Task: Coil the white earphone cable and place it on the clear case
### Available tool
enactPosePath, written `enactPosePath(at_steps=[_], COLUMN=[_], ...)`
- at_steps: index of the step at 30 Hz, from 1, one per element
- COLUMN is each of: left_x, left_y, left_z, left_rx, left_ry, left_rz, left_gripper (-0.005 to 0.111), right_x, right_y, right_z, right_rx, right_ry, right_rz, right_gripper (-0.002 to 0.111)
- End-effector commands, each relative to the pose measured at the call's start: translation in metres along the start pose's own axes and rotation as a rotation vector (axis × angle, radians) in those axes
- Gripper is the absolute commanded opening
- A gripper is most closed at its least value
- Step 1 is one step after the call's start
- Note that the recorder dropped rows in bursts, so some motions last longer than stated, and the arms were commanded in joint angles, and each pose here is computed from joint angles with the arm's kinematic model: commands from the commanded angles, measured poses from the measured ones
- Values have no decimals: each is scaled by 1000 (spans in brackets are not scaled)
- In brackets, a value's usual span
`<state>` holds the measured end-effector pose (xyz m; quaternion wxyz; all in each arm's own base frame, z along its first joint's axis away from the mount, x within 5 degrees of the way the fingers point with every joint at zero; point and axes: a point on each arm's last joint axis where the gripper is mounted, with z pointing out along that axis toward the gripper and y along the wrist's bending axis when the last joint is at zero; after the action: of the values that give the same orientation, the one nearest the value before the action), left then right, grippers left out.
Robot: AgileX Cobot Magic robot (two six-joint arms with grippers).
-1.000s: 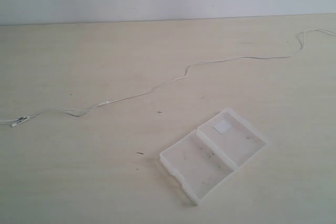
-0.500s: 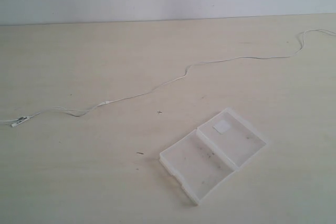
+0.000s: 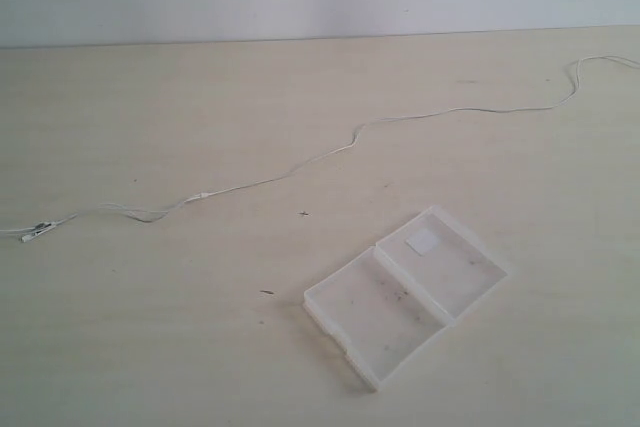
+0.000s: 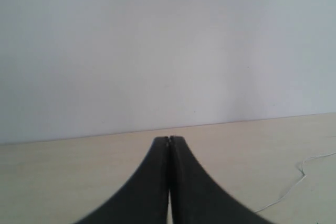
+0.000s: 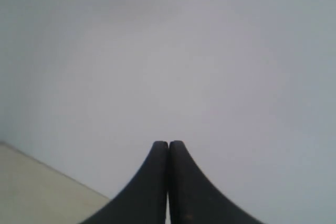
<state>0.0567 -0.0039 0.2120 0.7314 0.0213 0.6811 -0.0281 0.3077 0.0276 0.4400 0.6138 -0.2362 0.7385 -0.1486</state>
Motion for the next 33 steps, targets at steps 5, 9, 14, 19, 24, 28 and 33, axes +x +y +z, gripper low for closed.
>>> enactPosePath(at_steps=[5, 9, 14, 19, 24, 28, 33], left_x=[-1, -1, -1, -1, -1, -1, -1], left_y=[0, 0, 0, 0, 0, 0, 0], left_z=[-1, -1, -1, -1, -1, -1, -1], left_rx=[-2, -2, -2, -2, -2, -2, -2], left_ry=[-10, -10, -10, -10, -8, -8, -8], left_rz=[-8, -8, -8, -8, -8, -8, -8], left_gripper=[0, 0, 0, 0, 0, 0, 0], right_x=[15, 31, 56, 84, 103, 116, 128], right_y=[0, 6, 21, 38, 51, 74, 115], right_z=[67, 95, 133, 159, 180, 196, 217], right_rx=[-161, -227, -319, -459, -581, -734, -882], right_ry=[329, 418, 469, 574, 684, 699, 666], right_rz=[-346, -506, -646, -708, -656, -512, -400], right_gripper=[0, 0, 0, 0, 0, 0, 0])
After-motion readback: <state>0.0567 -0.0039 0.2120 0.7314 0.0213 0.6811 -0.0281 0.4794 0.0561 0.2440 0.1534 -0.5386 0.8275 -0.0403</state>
